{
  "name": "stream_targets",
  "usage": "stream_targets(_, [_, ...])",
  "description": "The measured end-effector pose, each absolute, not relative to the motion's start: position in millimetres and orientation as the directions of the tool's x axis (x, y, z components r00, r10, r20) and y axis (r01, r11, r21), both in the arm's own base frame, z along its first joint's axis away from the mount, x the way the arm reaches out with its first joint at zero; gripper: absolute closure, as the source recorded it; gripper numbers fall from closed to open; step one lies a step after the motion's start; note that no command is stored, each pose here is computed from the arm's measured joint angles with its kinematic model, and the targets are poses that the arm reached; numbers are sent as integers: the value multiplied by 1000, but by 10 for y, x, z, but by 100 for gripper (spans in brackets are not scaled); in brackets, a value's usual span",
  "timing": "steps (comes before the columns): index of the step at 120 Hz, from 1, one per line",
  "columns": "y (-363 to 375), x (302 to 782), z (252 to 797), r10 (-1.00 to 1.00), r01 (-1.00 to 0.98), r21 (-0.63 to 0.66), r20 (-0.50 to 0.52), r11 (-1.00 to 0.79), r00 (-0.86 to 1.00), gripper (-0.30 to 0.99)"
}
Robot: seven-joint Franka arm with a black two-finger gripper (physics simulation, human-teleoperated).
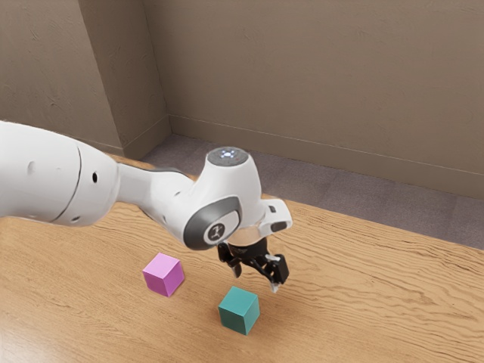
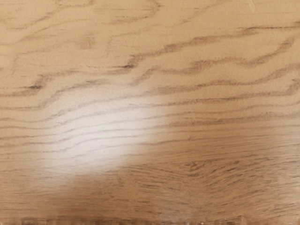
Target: Pick up the blue block with one arm, and put the blue block on the pink block with one arm
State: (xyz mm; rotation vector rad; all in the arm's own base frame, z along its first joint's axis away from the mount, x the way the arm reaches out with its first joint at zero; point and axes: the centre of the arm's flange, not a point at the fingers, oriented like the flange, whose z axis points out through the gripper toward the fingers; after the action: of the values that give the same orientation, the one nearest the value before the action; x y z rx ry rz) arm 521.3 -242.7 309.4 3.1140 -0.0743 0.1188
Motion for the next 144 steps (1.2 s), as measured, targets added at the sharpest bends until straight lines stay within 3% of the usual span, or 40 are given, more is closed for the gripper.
stream_targets(31, [-2376,4943,2971,16,15,27,44,-1000,999,0])
stream_targets(64, [-2095,4979,2937,145,144,21,38,-989,989,1])
stream_targets(144, [-2301,4822,2949,71,69,35,74,-997,995,2])
